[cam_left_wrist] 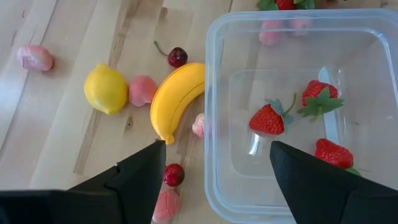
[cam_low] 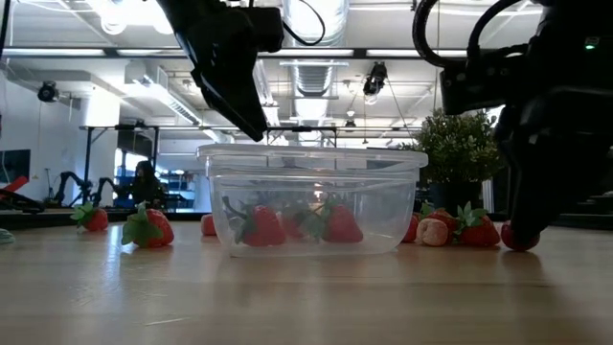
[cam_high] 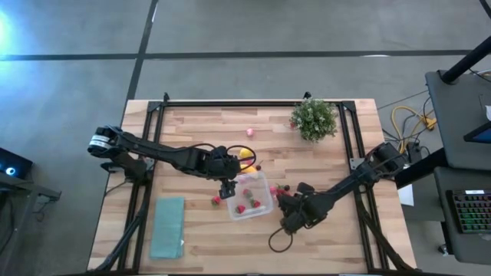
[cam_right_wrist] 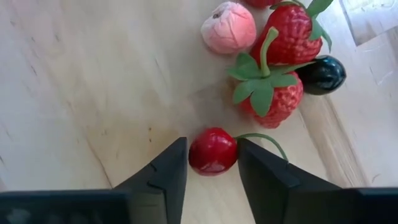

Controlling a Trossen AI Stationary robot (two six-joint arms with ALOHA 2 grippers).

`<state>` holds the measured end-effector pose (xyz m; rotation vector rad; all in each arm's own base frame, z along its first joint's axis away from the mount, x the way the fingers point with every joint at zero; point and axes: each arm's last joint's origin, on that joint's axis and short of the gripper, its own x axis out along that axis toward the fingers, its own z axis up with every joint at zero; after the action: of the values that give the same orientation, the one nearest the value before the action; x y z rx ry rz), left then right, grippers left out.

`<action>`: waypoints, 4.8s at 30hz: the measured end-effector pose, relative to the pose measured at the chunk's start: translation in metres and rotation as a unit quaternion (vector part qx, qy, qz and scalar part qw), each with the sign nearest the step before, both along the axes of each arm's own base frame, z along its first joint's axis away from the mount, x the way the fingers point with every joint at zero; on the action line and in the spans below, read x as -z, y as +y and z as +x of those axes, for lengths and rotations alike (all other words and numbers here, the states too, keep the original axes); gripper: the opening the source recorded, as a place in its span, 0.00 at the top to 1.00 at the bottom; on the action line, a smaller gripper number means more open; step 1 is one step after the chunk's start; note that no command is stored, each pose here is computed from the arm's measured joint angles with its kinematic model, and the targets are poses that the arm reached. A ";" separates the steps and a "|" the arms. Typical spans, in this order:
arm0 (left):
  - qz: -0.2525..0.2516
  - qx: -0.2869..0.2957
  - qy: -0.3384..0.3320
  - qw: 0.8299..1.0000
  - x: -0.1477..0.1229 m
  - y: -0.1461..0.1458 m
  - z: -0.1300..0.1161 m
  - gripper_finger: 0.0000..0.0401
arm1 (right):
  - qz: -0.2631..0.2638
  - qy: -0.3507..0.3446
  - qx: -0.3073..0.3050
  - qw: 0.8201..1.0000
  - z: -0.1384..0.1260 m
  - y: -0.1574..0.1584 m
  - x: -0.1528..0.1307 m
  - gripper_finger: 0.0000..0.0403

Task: Pick and placing Produce into tupperware
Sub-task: Put the red cherry into the transparent bin, then put the red strawberry into the transparent bin

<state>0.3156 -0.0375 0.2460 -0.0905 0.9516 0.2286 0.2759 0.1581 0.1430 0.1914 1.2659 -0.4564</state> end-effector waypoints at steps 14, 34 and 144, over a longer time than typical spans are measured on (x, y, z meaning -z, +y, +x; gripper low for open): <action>0.000 0.000 0.000 1.000 0.000 0.000 0.000 0.32 | 0.012 -0.014 0.040 0.999 0.003 -0.001 -0.003 0.79; -0.027 0.001 0.060 0.998 0.005 -0.026 -0.017 0.32 | 0.044 -0.170 -0.035 0.984 0.069 0.002 -0.089 0.78; -0.025 -0.087 0.045 0.995 -0.002 -0.033 -0.019 0.35 | -0.093 -0.149 0.217 0.960 0.036 -0.045 -0.137 0.30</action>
<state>0.2961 -0.0701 0.2481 -0.2108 1.0408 0.3732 0.3122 0.1135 0.2803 0.3663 0.8755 -0.8861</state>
